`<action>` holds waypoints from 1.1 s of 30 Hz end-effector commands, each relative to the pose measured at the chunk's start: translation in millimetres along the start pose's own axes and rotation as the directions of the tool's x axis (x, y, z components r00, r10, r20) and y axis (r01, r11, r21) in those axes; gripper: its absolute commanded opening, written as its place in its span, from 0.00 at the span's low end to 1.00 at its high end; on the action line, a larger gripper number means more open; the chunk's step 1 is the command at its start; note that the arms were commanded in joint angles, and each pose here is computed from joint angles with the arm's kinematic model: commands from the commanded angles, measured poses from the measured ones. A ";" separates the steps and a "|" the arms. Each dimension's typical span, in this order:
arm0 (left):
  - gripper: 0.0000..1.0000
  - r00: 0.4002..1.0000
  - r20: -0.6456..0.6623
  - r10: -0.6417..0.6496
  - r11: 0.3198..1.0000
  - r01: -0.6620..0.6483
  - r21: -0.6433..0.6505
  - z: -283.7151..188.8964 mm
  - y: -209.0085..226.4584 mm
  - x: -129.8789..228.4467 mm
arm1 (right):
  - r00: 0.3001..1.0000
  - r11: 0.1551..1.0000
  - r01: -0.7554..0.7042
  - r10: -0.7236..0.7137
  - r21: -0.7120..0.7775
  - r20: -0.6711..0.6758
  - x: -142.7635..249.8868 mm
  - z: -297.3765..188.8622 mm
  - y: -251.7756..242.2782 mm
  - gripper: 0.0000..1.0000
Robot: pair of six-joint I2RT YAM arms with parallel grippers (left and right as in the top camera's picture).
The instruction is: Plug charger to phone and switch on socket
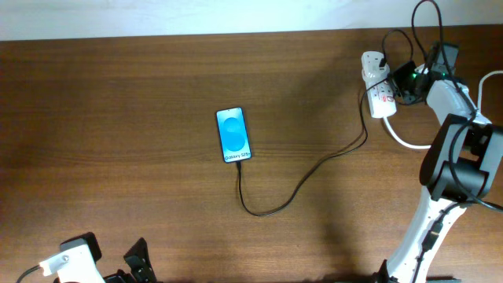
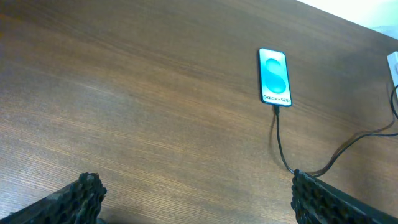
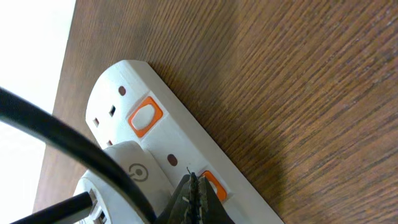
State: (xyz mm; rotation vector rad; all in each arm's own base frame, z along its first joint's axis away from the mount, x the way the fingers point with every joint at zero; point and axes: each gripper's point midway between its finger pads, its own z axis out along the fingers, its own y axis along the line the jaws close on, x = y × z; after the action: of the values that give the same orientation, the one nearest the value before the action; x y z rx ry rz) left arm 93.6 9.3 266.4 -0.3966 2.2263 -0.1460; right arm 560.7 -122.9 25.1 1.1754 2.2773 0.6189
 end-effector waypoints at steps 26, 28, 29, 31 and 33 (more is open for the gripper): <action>0.99 1.000 0.007 0.012 1.000 -0.012 -0.009 -0.5 1.9 -0.5 | 0.994 0.982 0.080 -0.065 0.171 -0.092 40.9 17.2 -25.0 0.04; 0.99 1.000 0.007 0.012 1.000 -0.012 -0.009 -0.5 1.9 -0.5 | 0.996 0.980 0.062 -0.048 0.187 -0.079 29.9 10.0 -30.1 0.04; 0.99 1.000 0.007 0.011 1.000 -0.011 -0.009 -0.5 1.9 -0.5 | 0.996 0.981 0.054 -0.040 0.188 -0.074 25.2 7.0 -31.2 0.04; 0.99 1.000 0.007 0.011 1.000 -0.011 -0.009 -0.5 1.9 -0.5 | 0.998 0.981 0.047 -0.037 0.189 -0.058 12.1 -1.9 -32.4 0.04; 0.99 1.000 0.007 0.012 1.000 -0.012 -0.009 -0.5 1.9 -0.5 | 0.997 0.981 0.064 -0.057 0.182 -0.044 3.1 -8.4 -29.9 0.04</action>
State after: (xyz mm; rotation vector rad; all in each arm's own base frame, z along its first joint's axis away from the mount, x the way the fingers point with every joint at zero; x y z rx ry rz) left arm 93.6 9.2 266.4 -0.3964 2.2264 -0.1464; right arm 543.3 -112.2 29.5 1.1557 2.4153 0.4934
